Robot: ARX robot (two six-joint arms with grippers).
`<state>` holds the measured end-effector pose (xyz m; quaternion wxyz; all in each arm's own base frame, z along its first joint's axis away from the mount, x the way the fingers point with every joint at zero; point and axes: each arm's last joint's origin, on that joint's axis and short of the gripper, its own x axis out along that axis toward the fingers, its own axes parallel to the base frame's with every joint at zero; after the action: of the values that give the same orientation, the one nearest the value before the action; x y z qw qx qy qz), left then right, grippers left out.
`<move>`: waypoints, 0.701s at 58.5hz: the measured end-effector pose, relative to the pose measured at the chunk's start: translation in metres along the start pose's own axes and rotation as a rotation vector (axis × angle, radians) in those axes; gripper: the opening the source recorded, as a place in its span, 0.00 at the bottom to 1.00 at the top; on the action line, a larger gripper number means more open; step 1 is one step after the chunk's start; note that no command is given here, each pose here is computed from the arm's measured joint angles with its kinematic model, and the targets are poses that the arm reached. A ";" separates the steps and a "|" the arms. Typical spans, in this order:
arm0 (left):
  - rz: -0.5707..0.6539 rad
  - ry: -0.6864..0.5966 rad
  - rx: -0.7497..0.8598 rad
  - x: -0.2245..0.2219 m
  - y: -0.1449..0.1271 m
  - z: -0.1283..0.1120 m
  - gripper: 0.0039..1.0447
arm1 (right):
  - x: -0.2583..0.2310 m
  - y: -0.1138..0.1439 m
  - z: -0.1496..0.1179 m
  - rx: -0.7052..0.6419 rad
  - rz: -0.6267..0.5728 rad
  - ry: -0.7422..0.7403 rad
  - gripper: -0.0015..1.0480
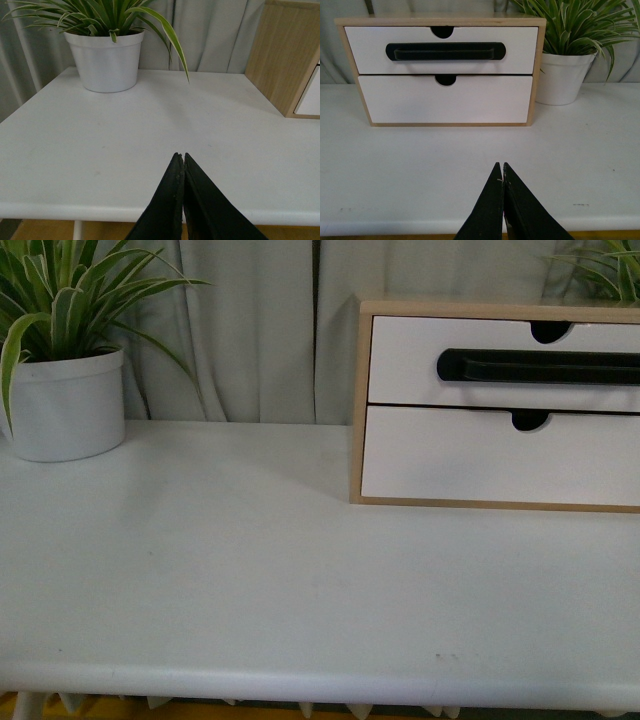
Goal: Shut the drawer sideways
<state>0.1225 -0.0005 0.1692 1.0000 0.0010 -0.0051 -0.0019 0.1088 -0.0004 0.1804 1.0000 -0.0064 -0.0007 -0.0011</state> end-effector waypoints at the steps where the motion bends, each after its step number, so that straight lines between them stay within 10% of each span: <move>1: 0.000 0.000 0.000 -0.001 0.000 0.000 0.04 | 0.000 0.000 -0.001 0.000 0.000 -0.001 0.01; 41: 0.001 0.029 -0.001 -0.023 0.000 -0.004 0.04 | -0.011 0.000 -0.015 0.000 0.001 0.000 0.01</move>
<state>0.1000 -0.0003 0.1646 1.0000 0.0005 0.0093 -0.0013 0.0975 -0.0002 0.1655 1.0000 -0.0064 -0.0009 -0.0006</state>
